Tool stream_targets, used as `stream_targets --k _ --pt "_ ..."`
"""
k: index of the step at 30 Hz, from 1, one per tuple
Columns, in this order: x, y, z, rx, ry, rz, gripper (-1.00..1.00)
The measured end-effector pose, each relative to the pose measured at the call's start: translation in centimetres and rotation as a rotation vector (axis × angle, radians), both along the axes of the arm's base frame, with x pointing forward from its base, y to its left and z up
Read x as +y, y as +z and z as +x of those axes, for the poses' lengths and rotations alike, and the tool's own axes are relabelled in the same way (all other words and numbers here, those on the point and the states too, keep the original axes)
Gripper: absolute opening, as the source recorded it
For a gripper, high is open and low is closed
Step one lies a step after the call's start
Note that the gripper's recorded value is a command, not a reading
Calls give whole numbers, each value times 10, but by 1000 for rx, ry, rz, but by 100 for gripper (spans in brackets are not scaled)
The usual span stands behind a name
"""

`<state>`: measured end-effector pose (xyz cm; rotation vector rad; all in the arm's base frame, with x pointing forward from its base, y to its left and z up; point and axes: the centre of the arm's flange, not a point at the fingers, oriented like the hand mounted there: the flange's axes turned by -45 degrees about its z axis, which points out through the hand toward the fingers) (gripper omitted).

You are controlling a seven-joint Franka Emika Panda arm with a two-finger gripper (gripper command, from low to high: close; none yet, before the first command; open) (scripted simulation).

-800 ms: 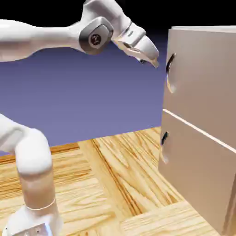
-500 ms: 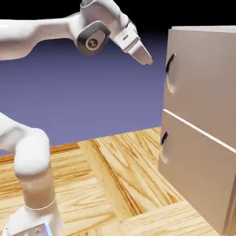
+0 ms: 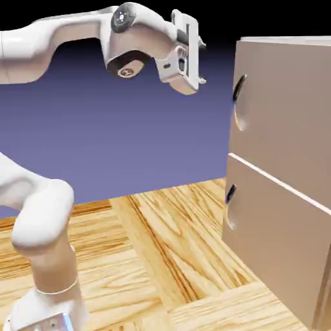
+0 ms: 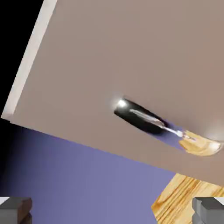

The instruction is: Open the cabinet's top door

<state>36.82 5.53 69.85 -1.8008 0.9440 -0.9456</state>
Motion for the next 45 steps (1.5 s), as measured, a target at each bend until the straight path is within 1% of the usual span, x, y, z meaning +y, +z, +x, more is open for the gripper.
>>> stream_targets --k 9,18,28,39,41,45 --pt "8 -16 10 -8 -130 409 100" --pt "14 -45 22 1 -263 825 100" --pt "19 -91 35 23 -417 1295 100" --pt "30 -155 50 51 -596 1822 100" --pt "30 -156 50 52 -600 1832 100" --pt "29 -156 89 51 -601 1830 100"
